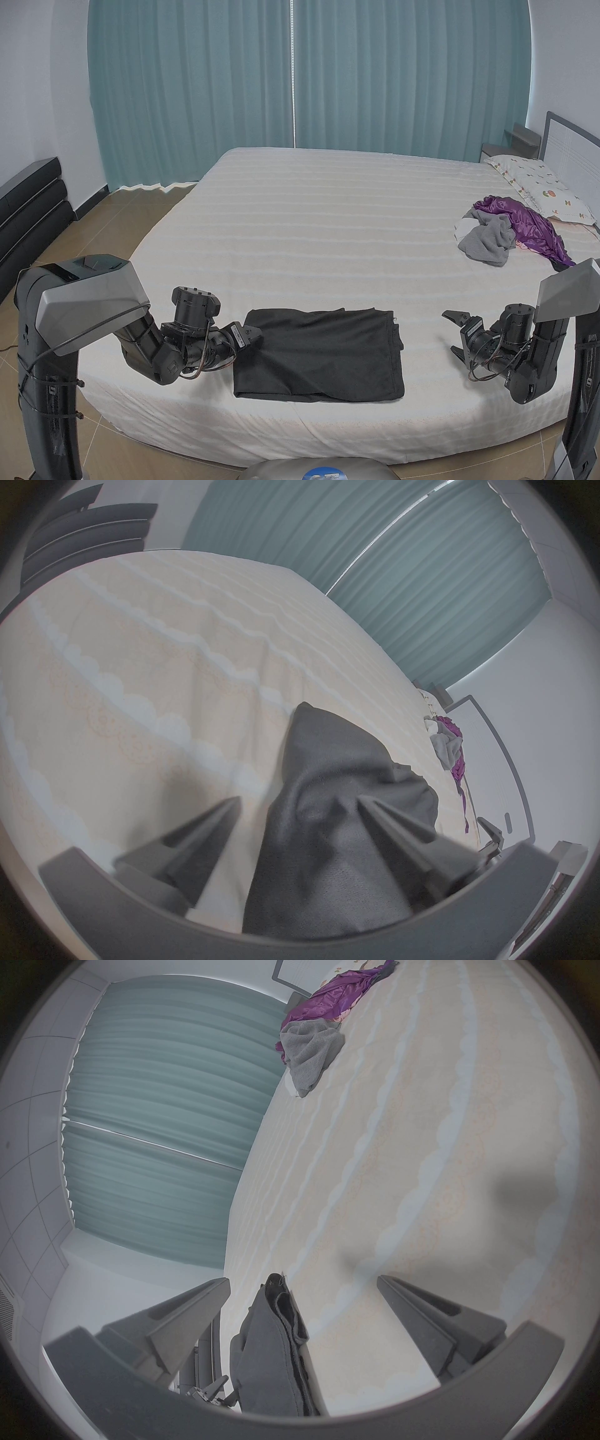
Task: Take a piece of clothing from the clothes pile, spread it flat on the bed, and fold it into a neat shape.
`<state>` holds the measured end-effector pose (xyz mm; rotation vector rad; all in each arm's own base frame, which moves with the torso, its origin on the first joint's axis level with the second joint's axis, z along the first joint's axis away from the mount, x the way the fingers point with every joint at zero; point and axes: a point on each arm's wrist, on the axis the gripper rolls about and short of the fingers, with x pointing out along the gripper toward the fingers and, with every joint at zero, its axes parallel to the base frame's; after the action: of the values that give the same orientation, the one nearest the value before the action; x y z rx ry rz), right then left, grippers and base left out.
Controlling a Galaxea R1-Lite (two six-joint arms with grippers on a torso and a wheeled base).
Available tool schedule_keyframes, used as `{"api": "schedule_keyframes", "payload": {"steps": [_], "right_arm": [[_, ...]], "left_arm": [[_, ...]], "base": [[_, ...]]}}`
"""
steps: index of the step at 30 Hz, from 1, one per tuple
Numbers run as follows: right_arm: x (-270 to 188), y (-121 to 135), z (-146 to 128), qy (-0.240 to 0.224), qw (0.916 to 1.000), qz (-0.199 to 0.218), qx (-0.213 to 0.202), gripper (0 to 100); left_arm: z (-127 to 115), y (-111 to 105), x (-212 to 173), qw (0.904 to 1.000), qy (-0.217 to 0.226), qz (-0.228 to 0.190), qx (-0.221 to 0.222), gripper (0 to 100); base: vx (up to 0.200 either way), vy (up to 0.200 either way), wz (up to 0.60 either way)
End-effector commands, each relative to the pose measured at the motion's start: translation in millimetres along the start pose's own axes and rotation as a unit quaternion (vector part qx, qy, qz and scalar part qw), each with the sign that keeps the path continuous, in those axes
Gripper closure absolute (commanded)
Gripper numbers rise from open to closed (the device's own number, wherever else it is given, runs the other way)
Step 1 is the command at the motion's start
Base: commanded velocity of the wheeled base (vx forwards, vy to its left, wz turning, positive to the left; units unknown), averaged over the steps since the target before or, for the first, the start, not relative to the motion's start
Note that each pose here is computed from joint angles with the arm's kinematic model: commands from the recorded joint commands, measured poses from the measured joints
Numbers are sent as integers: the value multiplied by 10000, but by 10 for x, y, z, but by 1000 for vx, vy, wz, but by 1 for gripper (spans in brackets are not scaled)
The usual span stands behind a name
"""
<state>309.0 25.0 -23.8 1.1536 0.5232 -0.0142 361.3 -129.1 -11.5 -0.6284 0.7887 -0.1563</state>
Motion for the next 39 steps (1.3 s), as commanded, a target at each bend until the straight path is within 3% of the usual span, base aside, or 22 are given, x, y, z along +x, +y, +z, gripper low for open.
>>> {"api": "schedule_keyframes", "payload": {"steps": [1, 4, 10, 15, 20, 25, 28, 31, 32, 33, 34, 37, 38, 39], "right_arm": [[2, 10, 3, -23, 10000, 61, -10, 0], [0, 13, 8, -33, 10000, 65, -1, 0], [-11, 16, 28, -58, 9999, 73, 38, 0], [-17, 35, 52, -106, 9999, 111, 37, 0], [-315, 337, 92, -455, 9980, 395, -199, 0], [-756, 697, 160, -809, 9891, 963, -766, 0], [-1200, 955, 170, -1217, 9728, 1475, -1311, 0], [-1528, 1072, 155, -1527, 9564, 1775, -1744, 0], [-1528, 1072, 155, -1527, 9564, 1775, -1744, 0], [-1681, 1110, 140, -1694, 9453, 1891, -2049, 0], [-1881, 1150, 125, -1963, 9262, 2030, -2497, 0], [-2213, 1154, 68, -2385, 8922, 2167, -3163, 0], [-2213, 1154, 68, -2385, 8922, 2167, -3163, 0], [-2362, 1113, 9, -2484, 8808, 2122, -3428, 0]], "left_arm": [[24, -3, -15, 10000, -40, -10, -16, 0], [87, -11, -63, 9999, -133, -39, -54, 0], [456, -57, -346, 9952, -687, -262, -641, 0], [648, -101, -636, 9911, -1036, -423, -724, 0], [717, -272, -1208, 9817, -1622, -752, -659, 0], [735, -349, -1620, 9678, -2299, -810, -637, 0], [682, -393, -2042, 9524, -2905, -750, -538, 0], [584, -386, -2328, 9460, -3114, -805, -395, 0], [584, -386, -2328, 9460, -3114, -805, -395, 0], [539, -382, -2486, 9403, -3291, -813, -311, 0], [450, -363, -2693, 9321, -3533, -780, -182, 0], [285, -306, -3012, 9183, -3894, -687, 191, 0], [285, -306, -3012, 9183, -3894, -687, 191, 0], [185, -270, -3209, 9053, -4185, -607, 401, 0]], "base": [[0, 0, 0], [0, 0, 0], [0, 0, 0], [0, 0, 0], [0, 0, 0], [0, 0, 0], [0, 0, 0], [0, 0, 0], [0, 0, 0], [0, 0, 0], [0, 0, 0], [0, 0, 0], [0, 0, 0], [0, 0, 0]]}}
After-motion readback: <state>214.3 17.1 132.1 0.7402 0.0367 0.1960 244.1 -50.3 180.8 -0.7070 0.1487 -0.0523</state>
